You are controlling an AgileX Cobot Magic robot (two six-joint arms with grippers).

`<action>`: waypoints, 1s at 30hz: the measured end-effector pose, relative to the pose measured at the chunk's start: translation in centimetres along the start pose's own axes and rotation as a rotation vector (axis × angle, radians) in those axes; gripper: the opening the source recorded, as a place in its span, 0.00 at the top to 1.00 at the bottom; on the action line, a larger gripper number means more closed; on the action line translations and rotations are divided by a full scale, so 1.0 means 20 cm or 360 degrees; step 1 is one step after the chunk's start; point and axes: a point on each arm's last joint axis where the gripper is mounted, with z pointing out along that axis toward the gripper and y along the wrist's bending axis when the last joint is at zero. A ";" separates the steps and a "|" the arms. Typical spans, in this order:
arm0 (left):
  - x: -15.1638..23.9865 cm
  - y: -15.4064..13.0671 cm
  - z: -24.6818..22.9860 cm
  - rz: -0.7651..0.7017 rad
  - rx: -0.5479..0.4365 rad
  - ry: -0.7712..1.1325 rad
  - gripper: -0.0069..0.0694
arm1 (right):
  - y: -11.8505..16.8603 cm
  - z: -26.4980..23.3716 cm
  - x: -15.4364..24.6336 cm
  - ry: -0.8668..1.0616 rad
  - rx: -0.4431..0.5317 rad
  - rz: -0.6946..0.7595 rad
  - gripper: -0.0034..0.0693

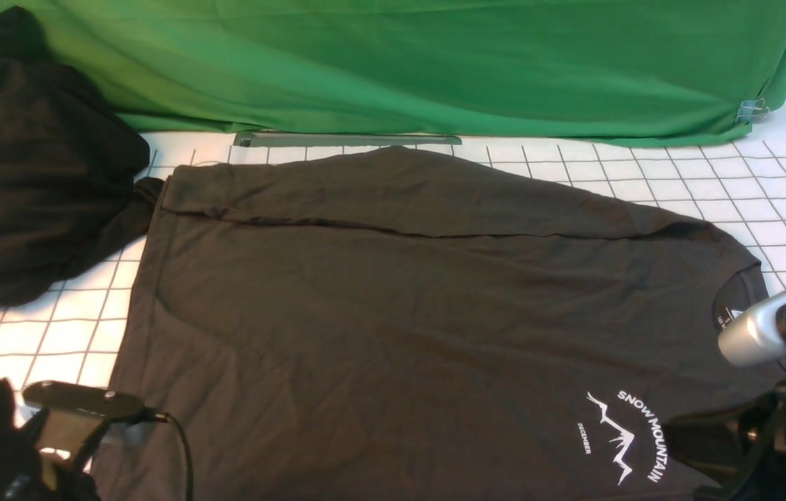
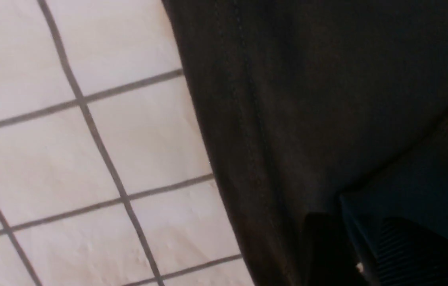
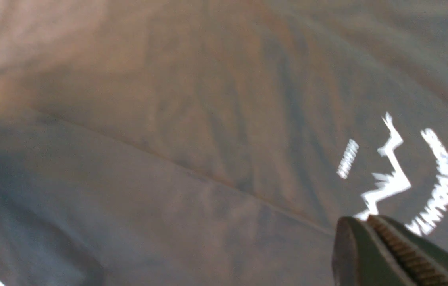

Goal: Fold a long-sleeved shirt over a white checkered tablecloth.
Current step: 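Grasp the left edge of the dark T-shirt lying flat on the table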

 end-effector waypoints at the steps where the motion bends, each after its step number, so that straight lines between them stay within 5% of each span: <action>1: -0.02 0.00 0.02 0.0005 0.0002 -0.0004 0.49 | 0.01 0.00 -0.01 -0.0027 -0.0021 -0.0004 0.93; 5: -0.04 -0.02 0.08 0.0046 0.0044 0.0067 0.38 | 0.03 0.00 -0.02 -0.0074 -0.0037 0.0000 0.93; 8: -0.04 -0.02 0.12 0.0054 0.0055 0.0131 0.39 | 0.03 0.00 -0.02 -0.0077 -0.0038 0.0004 0.92; 10: -0.05 -0.03 0.12 0.0060 0.0056 0.0143 0.43 | 0.03 0.00 -0.02 -0.0077 -0.0039 0.0005 0.92; 18: -0.06 -0.03 0.07 0.0122 0.0064 0.0223 0.86 | 0.03 0.00 -0.02 -0.0075 -0.0040 0.0006 0.91; 30: -0.02 -0.03 -0.04 0.0135 0.0074 0.0232 0.88 | 0.03 0.00 -0.02 -0.0077 -0.0040 0.0006 0.90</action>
